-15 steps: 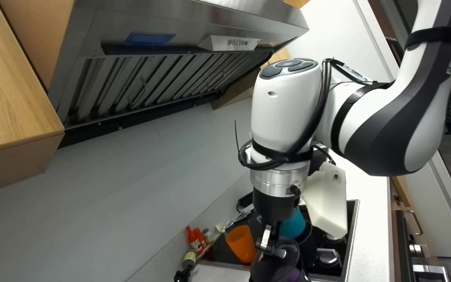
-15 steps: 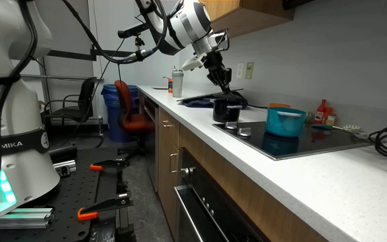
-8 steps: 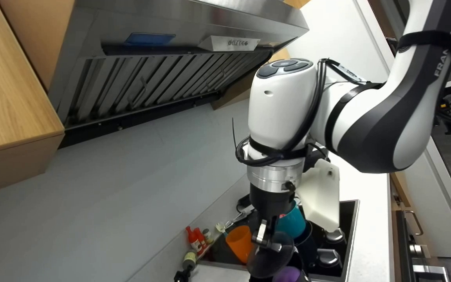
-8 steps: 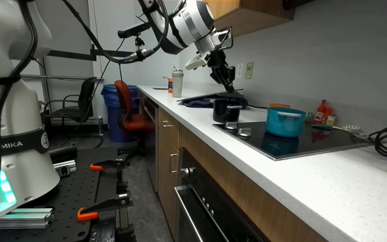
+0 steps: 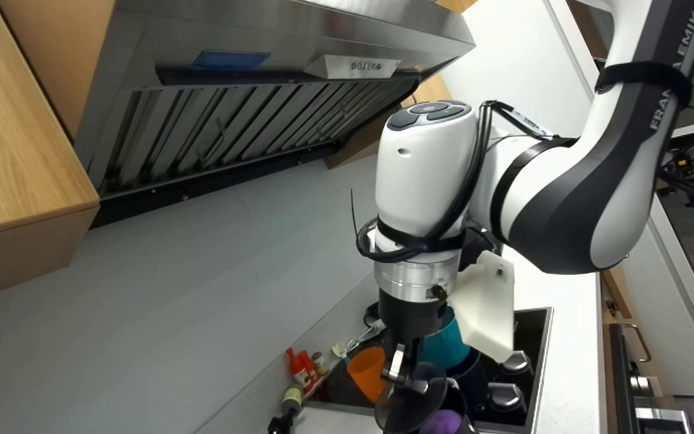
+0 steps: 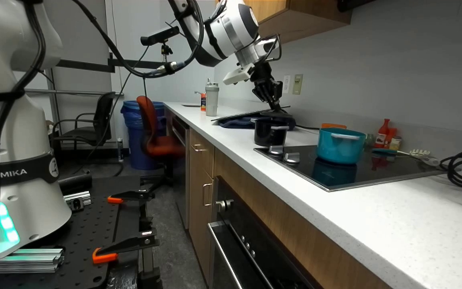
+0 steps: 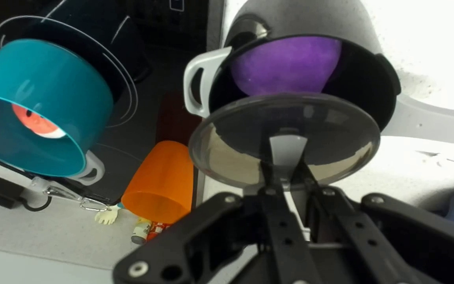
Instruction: Remove the lid from the top of the orange cup and put it on the black pot
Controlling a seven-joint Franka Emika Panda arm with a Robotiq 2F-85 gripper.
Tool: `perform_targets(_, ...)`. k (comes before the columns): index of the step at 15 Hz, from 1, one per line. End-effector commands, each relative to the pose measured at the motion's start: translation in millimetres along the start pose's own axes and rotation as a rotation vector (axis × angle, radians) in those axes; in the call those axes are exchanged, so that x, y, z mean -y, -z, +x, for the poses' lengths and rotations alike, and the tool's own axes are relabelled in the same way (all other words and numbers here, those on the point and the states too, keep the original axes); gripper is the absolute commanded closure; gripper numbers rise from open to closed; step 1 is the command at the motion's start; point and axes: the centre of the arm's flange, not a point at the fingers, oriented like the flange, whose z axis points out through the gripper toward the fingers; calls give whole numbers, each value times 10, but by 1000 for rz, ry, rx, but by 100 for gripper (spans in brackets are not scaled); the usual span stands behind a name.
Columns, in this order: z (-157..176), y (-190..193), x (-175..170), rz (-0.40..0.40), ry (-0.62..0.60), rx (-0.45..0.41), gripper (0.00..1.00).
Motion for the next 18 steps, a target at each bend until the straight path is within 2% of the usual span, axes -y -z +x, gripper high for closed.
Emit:
perform_targets(1,50,-59,6,30,18,-10,96)
perform_targets(5,26,-71,7,36,22,3,96)
perform_targets(6,24,-72,14,39,24,6,72)
perform_targets(7,24,-69,18,38,24,8,59)
perform_targets(9,23,-64,28,33,34,7,46)
perform_targets(14,25,-55,28,34,48,8,7)
perform_targets(15,25,-49,21,34,48,7,1)
perform_targets(18,22,-3,-26,24,50,7,0)
